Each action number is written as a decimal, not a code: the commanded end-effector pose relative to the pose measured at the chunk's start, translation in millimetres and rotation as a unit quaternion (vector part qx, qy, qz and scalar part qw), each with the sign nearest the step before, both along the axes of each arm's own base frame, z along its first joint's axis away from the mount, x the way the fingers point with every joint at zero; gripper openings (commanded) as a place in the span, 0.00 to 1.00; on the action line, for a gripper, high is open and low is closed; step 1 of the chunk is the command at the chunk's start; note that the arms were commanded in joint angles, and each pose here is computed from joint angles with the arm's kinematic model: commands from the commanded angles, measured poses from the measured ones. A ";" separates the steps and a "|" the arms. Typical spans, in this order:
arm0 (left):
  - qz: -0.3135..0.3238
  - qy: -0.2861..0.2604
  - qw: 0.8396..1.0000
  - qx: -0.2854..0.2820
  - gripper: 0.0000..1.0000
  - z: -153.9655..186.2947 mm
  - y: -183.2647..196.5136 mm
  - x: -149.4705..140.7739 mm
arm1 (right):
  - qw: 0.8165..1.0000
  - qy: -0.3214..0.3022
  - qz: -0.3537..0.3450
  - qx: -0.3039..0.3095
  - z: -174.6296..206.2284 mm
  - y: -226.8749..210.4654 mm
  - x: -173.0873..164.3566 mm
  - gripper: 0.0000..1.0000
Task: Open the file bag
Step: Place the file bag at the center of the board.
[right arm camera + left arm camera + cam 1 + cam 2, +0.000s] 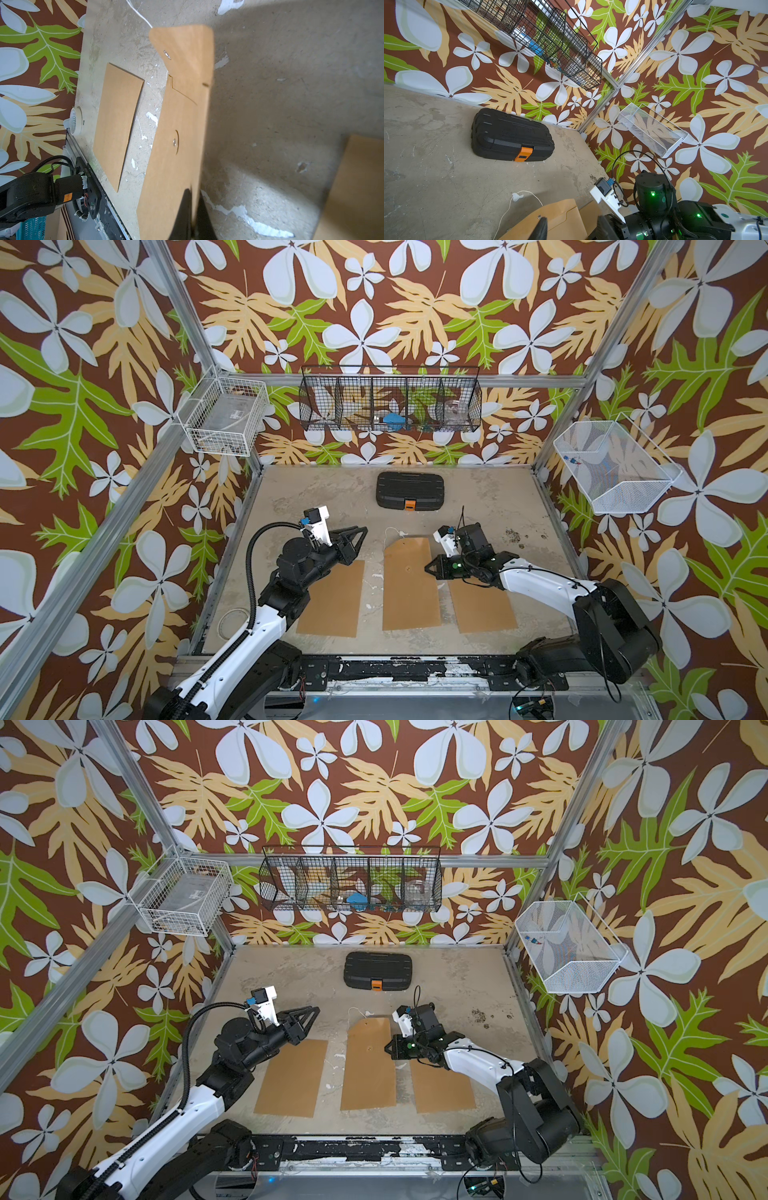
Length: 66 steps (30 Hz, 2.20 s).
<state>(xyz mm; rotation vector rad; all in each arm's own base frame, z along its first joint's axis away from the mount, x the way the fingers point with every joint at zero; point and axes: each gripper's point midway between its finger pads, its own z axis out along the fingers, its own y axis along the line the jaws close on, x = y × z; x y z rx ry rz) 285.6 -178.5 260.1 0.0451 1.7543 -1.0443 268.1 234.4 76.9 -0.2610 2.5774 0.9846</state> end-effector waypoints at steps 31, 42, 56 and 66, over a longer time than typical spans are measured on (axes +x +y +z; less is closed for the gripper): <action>0.002 -0.012 1.000 -0.012 0.43 3.5 1.2 0.2 | 0.997 0.030 -0.041 -0.050 -28.6 -19.9 -5.9 0.27; 0.001 -0.010 1.000 -0.015 0.42 1.4 1.1 -0.7 | 0.996 0.034 -0.046 -0.064 -31.3 -24.1 -6.1 0.37; 0.006 0.007 1.000 -0.012 0.43 -6.6 1.7 1.7 | 0.995 0.015 -0.054 -0.089 -21.3 -31.7 0.2 0.37; 0.028 0.063 0.997 0.033 0.49 -33.0 5.8 12.4 | 0.992 -0.018 -0.053 -0.114 0.1 -38.1 9.1 0.40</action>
